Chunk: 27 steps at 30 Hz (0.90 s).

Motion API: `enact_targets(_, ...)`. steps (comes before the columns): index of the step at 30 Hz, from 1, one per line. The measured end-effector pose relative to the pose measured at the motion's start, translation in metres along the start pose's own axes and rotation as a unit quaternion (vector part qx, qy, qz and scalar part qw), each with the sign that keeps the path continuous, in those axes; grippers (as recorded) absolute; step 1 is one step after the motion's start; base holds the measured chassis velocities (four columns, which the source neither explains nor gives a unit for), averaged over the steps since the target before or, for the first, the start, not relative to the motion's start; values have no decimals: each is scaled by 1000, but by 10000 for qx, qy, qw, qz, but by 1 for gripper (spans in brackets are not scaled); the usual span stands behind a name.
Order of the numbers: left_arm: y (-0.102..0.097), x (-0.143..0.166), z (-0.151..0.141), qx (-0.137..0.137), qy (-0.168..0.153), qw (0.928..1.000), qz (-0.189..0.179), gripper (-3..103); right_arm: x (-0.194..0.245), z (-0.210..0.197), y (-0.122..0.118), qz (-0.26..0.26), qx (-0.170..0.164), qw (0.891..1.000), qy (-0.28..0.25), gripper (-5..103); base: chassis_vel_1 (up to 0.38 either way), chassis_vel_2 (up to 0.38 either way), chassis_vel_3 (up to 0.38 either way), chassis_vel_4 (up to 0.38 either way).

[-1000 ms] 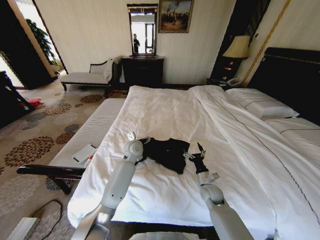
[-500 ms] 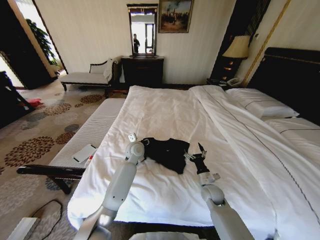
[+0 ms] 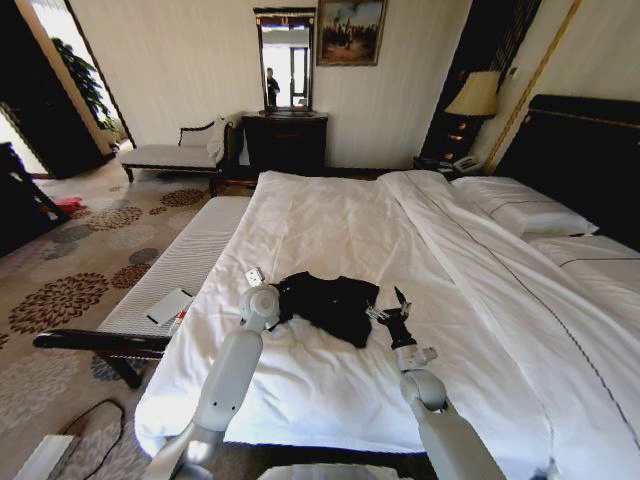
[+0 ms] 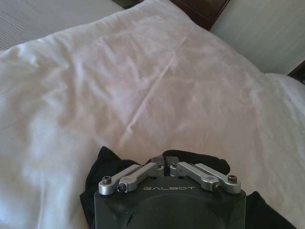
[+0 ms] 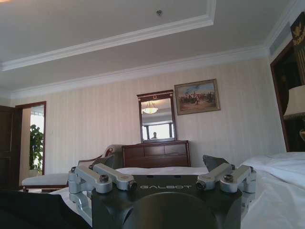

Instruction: Fold the clothes on the bed.

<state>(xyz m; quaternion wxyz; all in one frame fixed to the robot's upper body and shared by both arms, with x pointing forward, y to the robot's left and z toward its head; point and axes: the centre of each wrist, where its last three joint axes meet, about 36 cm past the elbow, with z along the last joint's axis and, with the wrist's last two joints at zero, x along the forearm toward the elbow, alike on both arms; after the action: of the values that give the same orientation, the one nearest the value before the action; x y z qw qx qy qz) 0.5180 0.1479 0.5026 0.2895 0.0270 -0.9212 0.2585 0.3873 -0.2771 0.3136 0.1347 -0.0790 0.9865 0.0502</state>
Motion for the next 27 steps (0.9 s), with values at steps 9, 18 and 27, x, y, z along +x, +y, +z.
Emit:
enact_targets(9, 12, 18, -18, 134, -421, 9986, 291, 0, -21, -6, 17, -22, -884, 9961, 77, 100, 0, 0, 0, 0)
enact_targets(18, 20, 44, -26, 219, -682, 9959, 550, 0, -60, -45, 23, -343, -1494, 9870, 482, 100, 0, 0, 0, 0)
enact_targets(27, 28, 46, -8, 157, -606, 9969, 467, 0, -72, -79, 68, -108, -2088, 9589, 1919, 100, 0, 0, 0, 0)
